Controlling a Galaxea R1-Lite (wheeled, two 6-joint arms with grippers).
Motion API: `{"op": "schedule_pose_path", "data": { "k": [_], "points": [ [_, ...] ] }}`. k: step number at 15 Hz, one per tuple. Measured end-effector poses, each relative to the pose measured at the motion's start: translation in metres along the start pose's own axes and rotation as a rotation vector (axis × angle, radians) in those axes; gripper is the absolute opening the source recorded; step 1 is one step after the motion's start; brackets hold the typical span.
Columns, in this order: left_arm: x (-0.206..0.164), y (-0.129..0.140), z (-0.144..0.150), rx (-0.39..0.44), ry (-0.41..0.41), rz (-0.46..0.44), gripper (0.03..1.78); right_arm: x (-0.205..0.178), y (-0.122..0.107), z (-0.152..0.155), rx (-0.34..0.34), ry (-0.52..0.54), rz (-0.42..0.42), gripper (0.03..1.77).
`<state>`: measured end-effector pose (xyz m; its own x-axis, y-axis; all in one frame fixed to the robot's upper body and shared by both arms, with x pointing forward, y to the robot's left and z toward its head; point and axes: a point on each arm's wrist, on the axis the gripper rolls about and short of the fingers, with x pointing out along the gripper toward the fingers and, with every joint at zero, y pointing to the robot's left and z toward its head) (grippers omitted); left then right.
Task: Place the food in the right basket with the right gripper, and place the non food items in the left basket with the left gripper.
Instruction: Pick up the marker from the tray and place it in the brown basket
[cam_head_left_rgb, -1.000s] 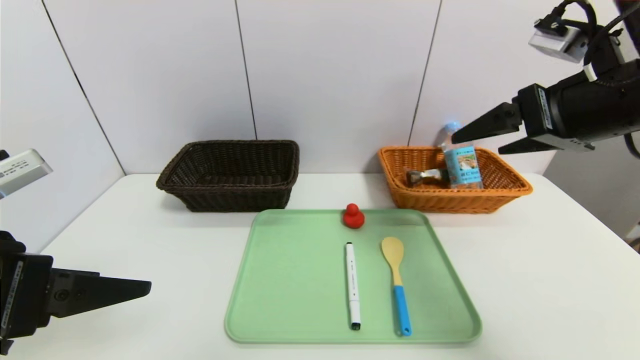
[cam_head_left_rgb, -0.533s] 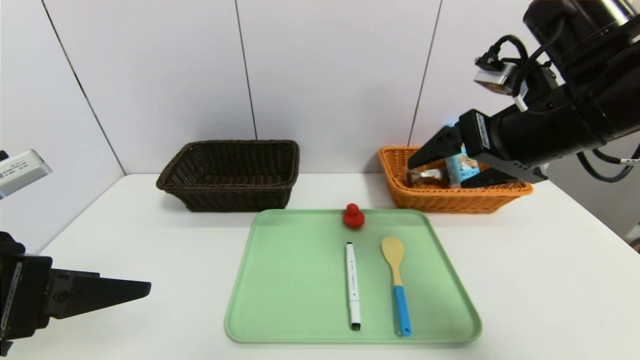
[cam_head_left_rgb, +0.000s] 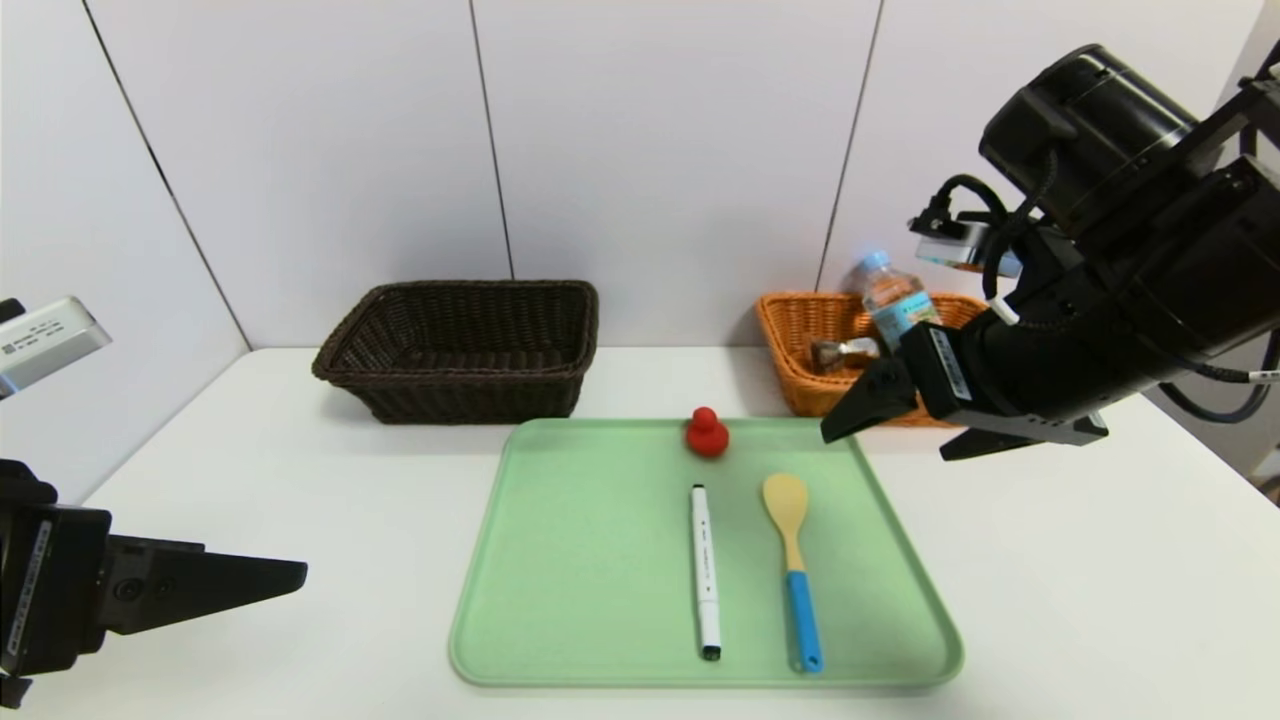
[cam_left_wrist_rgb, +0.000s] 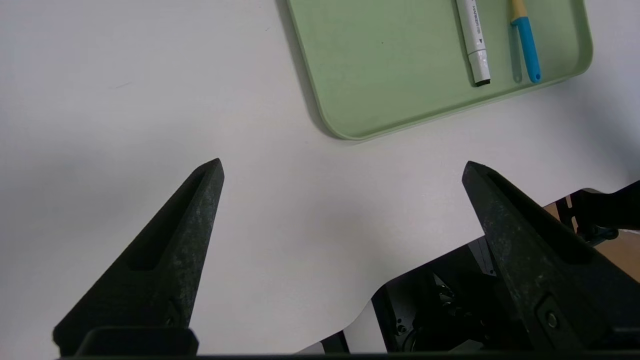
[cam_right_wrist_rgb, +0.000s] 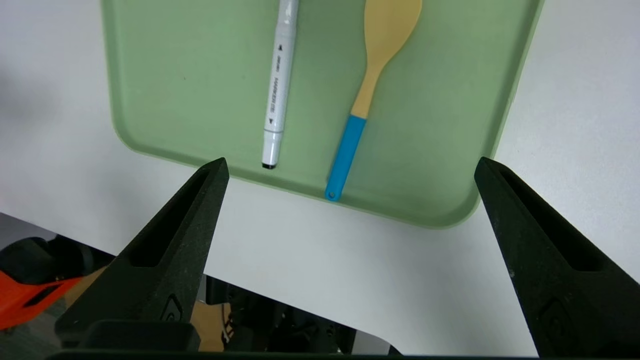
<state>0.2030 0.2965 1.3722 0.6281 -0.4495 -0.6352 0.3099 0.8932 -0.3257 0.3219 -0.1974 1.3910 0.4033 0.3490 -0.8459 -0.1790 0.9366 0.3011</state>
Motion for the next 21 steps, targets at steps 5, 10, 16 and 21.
{"op": "schedule_pose_path", "data": {
  "k": [5, 10, 16, 21],
  "points": [
    [0.000, -0.005, 0.007, -0.008, -0.003, -0.023, 1.69, 0.013, 0.008, -0.015, -0.063, 0.016, -0.117, 1.69],
    [0.009, -0.034, 0.028, 0.019, 0.012, -0.103, 1.69, 0.006, 0.005, -0.020, -0.063, -0.010, -0.142, 1.70],
    [0.033, -0.074, 0.054, -0.033, 0.033, -0.124, 1.69, -0.025, -0.020, -0.014, 0.029, -0.121, -0.186, 1.70],
    [0.077, -0.123, 0.072, -0.055, 0.074, -0.121, 1.69, -0.047, -0.067, -0.010, 0.117, -0.162, -0.294, 1.70]
  ]
}}
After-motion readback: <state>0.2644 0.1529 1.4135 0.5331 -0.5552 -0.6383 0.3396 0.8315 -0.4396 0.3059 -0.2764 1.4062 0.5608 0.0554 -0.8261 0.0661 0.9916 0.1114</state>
